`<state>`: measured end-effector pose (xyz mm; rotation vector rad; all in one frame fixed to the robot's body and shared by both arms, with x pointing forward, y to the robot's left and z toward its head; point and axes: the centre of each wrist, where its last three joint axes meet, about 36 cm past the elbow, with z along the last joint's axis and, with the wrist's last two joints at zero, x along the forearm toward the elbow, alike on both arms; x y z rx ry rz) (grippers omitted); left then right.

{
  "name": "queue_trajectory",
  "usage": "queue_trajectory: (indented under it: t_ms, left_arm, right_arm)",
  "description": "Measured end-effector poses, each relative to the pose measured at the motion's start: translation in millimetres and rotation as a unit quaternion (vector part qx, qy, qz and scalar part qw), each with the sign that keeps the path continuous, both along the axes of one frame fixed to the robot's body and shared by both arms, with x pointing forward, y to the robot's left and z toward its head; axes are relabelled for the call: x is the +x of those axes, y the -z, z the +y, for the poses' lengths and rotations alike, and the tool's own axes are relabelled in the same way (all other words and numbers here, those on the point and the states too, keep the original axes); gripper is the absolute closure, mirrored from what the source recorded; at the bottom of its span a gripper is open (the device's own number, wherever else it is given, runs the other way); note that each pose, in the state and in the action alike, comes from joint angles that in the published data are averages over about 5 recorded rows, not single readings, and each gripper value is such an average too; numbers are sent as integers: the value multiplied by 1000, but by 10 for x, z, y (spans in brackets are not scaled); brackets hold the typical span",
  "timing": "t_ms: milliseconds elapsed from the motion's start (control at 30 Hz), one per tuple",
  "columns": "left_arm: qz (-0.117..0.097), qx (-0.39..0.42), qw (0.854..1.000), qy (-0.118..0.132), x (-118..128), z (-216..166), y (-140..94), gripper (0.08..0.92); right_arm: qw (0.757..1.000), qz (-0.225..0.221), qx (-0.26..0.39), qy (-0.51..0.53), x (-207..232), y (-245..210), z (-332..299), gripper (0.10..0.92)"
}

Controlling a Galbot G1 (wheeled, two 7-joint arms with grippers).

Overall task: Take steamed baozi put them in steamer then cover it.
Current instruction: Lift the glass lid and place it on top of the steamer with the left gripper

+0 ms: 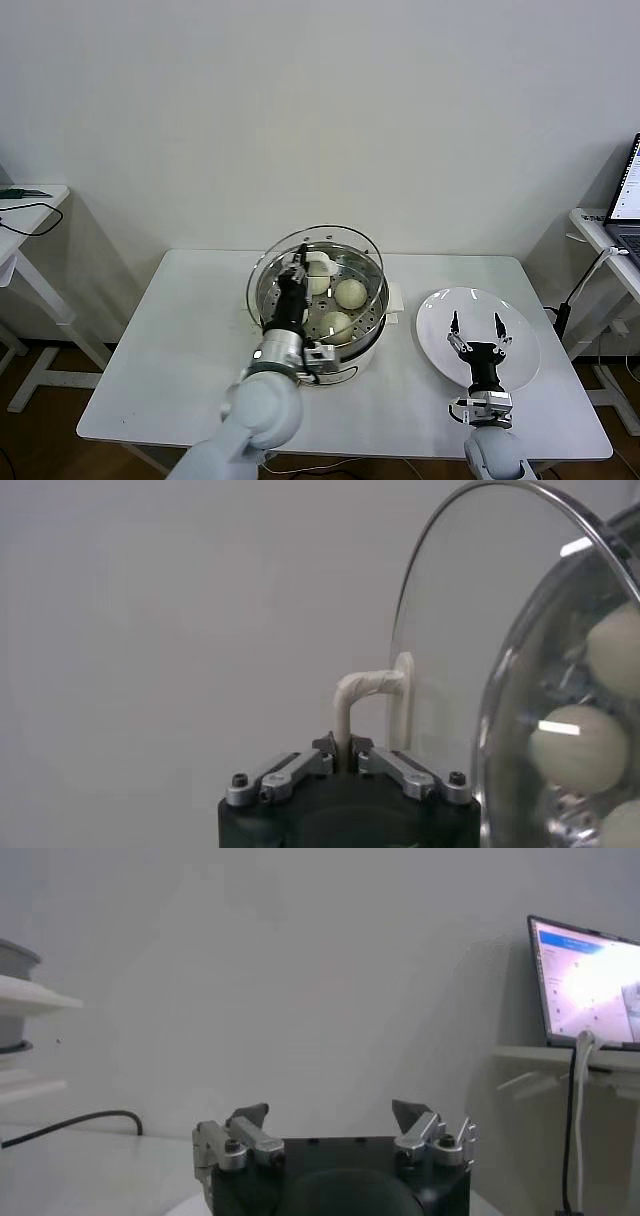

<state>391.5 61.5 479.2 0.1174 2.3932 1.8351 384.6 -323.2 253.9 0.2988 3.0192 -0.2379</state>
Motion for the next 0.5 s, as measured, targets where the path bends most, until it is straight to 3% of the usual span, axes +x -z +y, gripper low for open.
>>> queue_trajectory:
  t_ms: [500]
  left_arm:
    - [13, 52, 998, -21, 124, -417, 185, 811]
  right_arm:
    - [1000, 1, 2, 0, 20, 14, 25, 200]
